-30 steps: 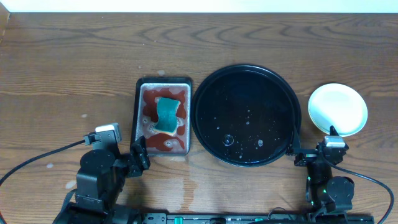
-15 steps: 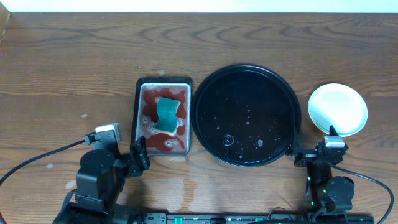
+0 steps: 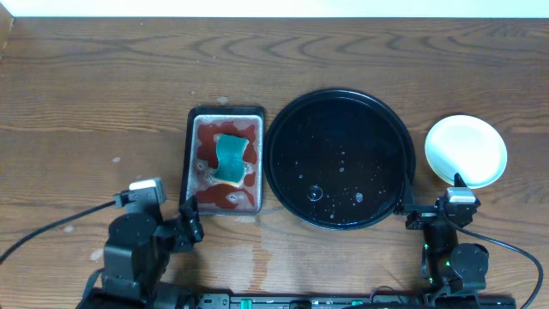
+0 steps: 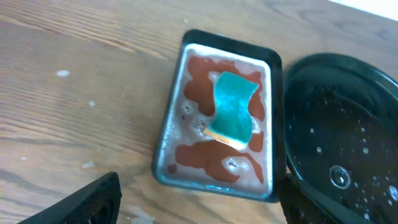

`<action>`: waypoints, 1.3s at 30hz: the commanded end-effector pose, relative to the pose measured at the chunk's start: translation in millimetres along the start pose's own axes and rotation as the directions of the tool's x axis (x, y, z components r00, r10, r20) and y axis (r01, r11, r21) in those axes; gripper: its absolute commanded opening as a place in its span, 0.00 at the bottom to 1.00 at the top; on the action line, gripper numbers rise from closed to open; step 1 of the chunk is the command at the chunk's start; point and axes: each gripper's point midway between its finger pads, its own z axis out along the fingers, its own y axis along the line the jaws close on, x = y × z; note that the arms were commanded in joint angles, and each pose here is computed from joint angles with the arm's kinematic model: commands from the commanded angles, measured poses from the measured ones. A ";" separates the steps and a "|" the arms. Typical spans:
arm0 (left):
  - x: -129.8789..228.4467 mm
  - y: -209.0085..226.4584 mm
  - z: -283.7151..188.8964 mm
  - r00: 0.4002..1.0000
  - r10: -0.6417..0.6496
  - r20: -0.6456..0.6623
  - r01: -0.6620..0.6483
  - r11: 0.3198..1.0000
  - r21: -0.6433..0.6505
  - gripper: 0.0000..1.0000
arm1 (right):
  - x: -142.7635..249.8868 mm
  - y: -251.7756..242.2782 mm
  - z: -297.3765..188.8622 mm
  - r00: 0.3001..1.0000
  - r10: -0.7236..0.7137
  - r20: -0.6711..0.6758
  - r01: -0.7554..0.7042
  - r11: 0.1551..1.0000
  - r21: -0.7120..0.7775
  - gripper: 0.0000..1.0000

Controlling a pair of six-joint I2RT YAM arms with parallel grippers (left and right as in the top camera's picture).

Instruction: Clean dirty plates on tray and stack at the side

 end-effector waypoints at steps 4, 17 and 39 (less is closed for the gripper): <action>2.5 14.6 5.6 0.991 -0.032 0.127 0.034 0.999 -0.015 0.82 | 0.5 -0.4 -0.2 1.000 -0.018 0.000 0.018 1.000 -0.001 0.99; -10.6 7.3 48.2 0.891 -0.088 0.446 0.034 0.991 0.129 0.82 | 0.5 -0.4 -0.2 1.000 -0.018 0.000 0.018 1.000 -0.001 0.99; 11.0 10.5 86.4 0.873 0.094 0.479 -0.139 0.989 0.059 0.82 | 0.4 -0.4 -0.2 1.000 -0.018 0.000 0.018 1.000 -0.001 0.99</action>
